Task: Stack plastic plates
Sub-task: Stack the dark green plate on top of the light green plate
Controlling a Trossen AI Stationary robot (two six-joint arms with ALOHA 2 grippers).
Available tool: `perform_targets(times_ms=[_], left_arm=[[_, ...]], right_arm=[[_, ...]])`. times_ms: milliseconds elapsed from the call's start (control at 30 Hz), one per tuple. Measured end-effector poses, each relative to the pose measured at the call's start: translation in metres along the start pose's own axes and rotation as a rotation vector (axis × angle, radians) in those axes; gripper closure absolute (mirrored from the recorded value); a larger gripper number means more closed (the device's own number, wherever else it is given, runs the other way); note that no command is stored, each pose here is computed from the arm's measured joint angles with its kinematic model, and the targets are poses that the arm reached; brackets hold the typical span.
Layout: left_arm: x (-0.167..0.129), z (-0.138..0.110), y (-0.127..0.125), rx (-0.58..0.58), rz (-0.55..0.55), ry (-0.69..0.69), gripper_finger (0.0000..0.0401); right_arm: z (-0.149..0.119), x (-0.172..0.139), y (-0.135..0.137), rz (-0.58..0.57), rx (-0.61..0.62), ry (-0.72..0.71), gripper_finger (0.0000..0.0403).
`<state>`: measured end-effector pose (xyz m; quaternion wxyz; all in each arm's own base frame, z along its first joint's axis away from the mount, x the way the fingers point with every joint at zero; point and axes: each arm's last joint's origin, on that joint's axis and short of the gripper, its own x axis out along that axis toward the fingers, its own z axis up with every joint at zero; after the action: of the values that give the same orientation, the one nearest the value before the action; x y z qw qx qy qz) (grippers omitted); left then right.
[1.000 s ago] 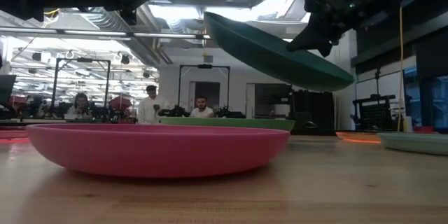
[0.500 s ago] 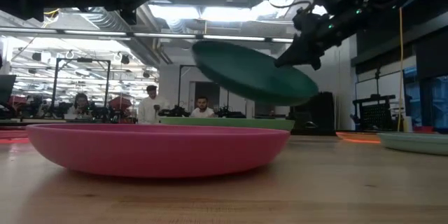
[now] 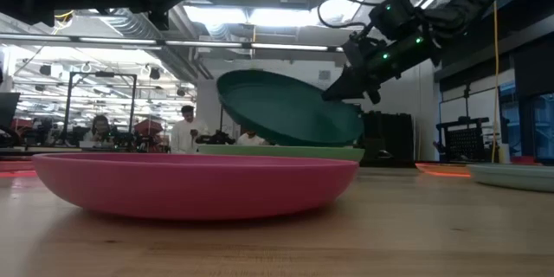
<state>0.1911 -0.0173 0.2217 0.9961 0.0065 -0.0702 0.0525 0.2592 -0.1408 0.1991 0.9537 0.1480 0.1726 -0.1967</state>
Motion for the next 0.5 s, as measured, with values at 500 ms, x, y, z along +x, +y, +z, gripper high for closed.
perform_targets(times_ms=[500], left_arm=[[0.0, 0.0, 0.0, 0.0, 0.001, 0.0, 0.0397]], right_arm=[[-0.024, 0.026, -0.009, -0.036, 0.039, 0.062, 0.0402]])
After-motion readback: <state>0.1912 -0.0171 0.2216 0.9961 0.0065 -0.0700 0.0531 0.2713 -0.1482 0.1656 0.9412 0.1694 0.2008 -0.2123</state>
